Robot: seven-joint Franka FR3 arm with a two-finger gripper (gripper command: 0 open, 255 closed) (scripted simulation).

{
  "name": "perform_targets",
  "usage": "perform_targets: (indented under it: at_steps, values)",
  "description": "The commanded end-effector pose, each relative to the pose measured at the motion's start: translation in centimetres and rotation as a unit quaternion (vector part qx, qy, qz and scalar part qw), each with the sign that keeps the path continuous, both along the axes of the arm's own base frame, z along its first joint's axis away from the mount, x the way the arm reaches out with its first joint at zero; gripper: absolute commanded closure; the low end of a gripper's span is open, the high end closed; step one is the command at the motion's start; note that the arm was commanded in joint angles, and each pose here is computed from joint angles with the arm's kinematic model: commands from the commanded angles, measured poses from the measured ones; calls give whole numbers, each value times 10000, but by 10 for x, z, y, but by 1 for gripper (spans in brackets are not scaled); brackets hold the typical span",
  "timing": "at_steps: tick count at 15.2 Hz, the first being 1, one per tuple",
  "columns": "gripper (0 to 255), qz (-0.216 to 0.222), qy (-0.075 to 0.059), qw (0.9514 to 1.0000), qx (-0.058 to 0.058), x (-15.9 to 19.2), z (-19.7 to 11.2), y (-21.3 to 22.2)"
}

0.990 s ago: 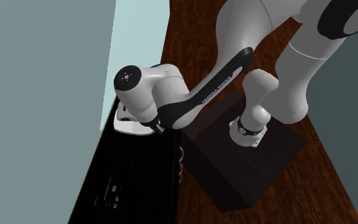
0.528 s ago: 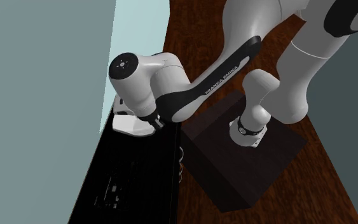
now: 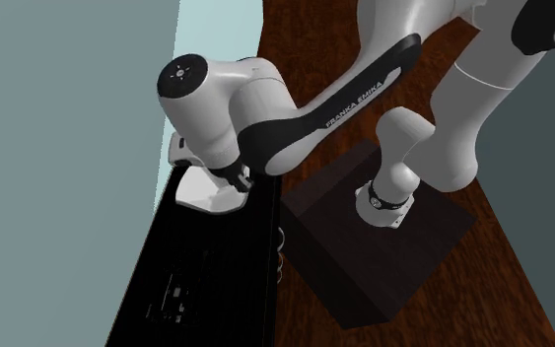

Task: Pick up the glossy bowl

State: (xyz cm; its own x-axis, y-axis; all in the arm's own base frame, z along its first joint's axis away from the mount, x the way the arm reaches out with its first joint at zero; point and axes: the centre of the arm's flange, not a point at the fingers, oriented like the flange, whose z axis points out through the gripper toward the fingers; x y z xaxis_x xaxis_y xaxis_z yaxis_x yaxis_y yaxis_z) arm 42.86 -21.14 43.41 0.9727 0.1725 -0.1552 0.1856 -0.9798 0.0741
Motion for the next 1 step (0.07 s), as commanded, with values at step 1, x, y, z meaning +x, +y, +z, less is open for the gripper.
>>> perform_targets:
  at_steps: [1]
  values:
    - [255, 1, -5, 10000, -3, 1, 4, 0]
